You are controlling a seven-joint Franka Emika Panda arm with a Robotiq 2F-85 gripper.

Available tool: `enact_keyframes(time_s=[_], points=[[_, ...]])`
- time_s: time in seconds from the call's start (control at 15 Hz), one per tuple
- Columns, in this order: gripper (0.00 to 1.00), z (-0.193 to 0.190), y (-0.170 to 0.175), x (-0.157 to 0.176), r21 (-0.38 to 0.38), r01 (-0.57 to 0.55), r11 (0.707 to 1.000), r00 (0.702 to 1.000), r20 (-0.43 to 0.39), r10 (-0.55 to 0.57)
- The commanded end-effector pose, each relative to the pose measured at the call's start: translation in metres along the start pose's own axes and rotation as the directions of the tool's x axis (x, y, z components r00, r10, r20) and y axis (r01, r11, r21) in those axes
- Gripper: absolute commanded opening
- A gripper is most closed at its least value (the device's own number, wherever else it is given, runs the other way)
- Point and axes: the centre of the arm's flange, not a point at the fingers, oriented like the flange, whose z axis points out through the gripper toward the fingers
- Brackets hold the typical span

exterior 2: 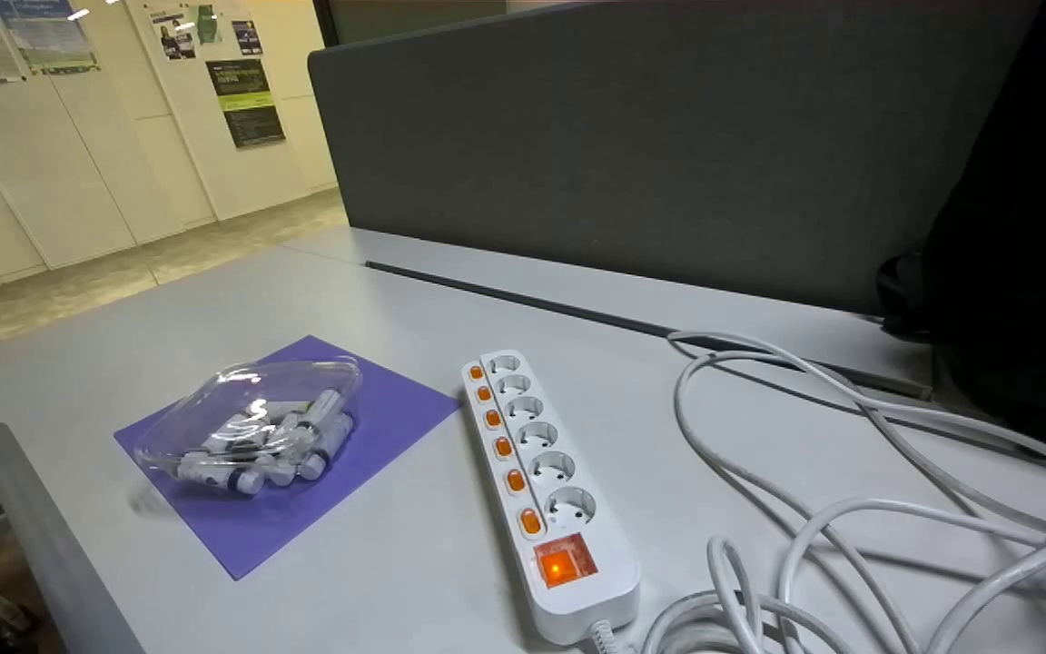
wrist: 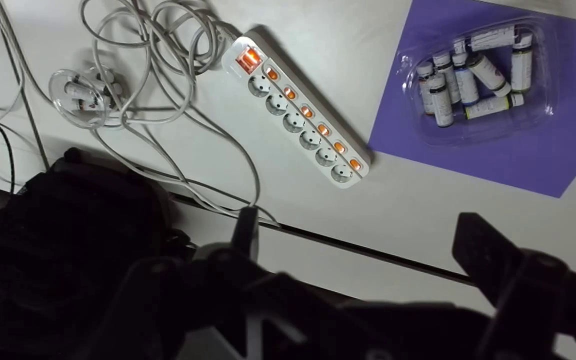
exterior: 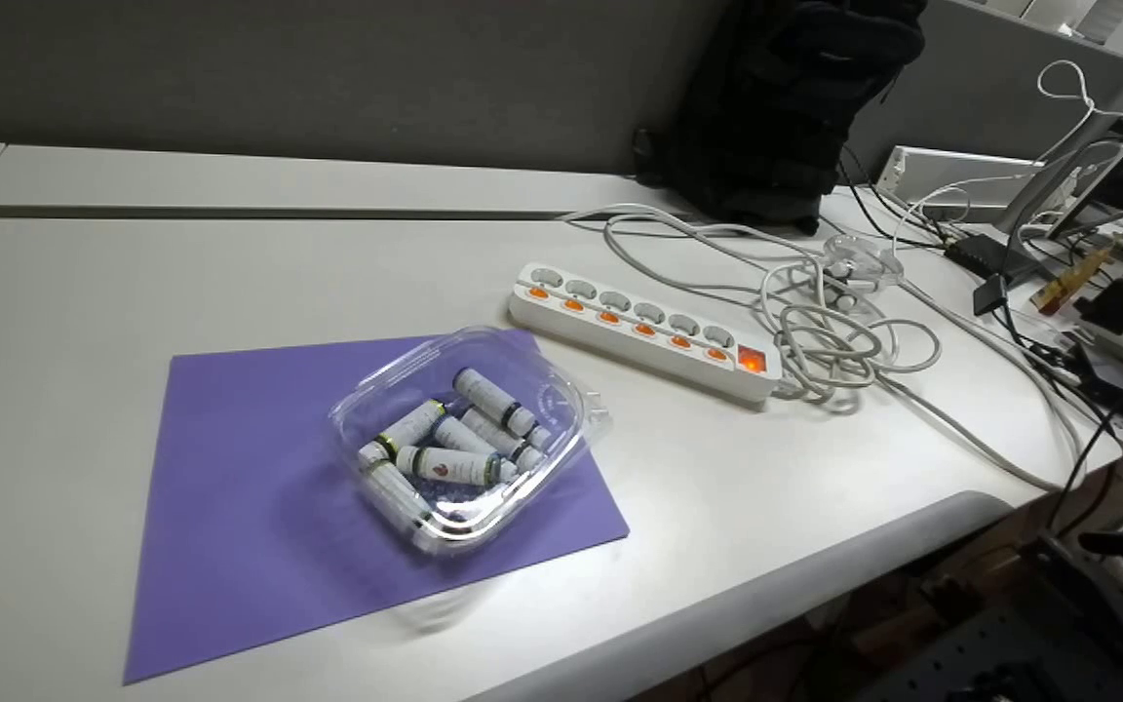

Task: Turn on the first switch to the right

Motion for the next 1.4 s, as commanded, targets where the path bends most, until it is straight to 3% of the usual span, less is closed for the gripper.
enact_keyframes(time_s=[0.0,0.47,0.53,0.6,0.8,1.2,1.33], points=[[1.0,0.014,0.004,0.006,-0.057,-0.058,0.997,0.998,-0.034,0.056],[1.0,0.086,0.035,0.024,-0.14,-0.207,0.968,0.978,-0.047,0.203],[0.91,0.099,0.041,0.026,-0.143,-0.227,0.963,0.974,-0.056,0.221],[0.75,0.113,0.047,0.028,-0.141,-0.252,0.957,0.968,-0.06,0.246],[0.51,0.149,0.06,0.032,-0.131,-0.299,0.945,0.954,-0.06,0.294],[0.1,0.223,0.08,0.042,-0.074,-0.327,0.942,0.945,-0.016,0.327],[0.01,0.249,0.084,0.043,-0.042,-0.332,0.942,0.943,0.014,0.333]])
